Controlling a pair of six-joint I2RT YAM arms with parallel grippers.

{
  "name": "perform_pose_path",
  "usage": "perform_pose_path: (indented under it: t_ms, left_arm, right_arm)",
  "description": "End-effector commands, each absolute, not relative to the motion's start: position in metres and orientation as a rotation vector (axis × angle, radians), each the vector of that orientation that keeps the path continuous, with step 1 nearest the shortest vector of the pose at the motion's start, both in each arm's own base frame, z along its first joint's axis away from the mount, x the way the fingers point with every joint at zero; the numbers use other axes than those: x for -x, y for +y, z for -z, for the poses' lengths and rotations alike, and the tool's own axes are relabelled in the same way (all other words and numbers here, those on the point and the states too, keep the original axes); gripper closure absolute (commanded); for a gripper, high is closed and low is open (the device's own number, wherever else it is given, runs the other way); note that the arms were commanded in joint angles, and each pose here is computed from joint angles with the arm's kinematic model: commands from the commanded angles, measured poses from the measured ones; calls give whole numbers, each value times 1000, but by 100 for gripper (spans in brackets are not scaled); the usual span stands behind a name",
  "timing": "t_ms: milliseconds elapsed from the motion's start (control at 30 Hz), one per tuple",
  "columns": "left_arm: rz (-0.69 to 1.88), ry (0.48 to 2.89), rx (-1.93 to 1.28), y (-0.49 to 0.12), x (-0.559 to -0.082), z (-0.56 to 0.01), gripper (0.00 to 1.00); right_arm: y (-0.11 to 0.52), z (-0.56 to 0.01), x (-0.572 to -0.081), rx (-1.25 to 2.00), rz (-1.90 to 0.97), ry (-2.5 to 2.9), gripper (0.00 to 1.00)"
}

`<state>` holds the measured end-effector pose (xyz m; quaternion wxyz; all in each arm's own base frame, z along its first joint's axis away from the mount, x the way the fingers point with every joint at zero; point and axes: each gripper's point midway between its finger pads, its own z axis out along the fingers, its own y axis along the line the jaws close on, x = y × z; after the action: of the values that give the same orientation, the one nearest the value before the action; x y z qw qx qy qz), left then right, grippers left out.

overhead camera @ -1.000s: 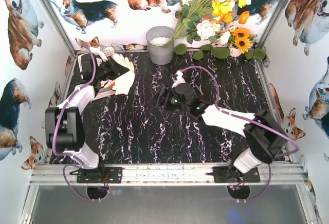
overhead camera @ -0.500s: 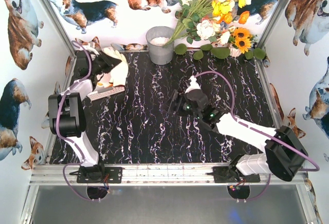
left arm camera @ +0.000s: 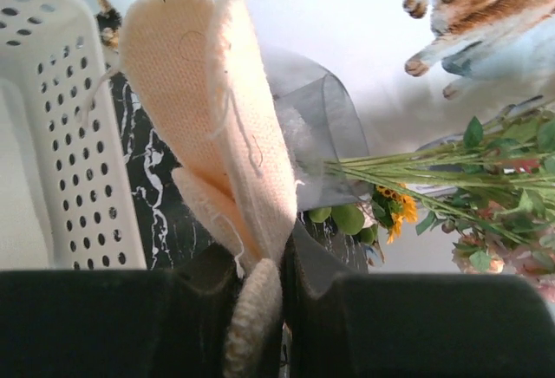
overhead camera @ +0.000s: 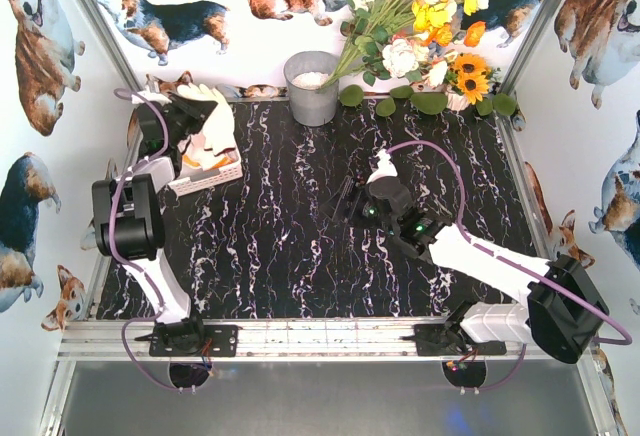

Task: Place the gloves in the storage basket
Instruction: Place the glove in the bin.

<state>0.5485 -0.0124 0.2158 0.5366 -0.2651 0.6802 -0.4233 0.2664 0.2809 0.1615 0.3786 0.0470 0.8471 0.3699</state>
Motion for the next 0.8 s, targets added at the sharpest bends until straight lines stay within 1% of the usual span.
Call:
perform_pose_path:
  t_ms: [0,467,767]
  left_arm:
    - [985,1572,678,-1,-555,-212,100]
    - [904,1635,750,9,-556,-159,100]
    - [871,1648,713,11,-562,-148,100]
  right_arm:
    - [275,-169,-269,-139,-933,2122,28]
    - [272,-170,-269,-162,-925,2122,28]
    - [271,-170,-268,-166,-925,2124,28]
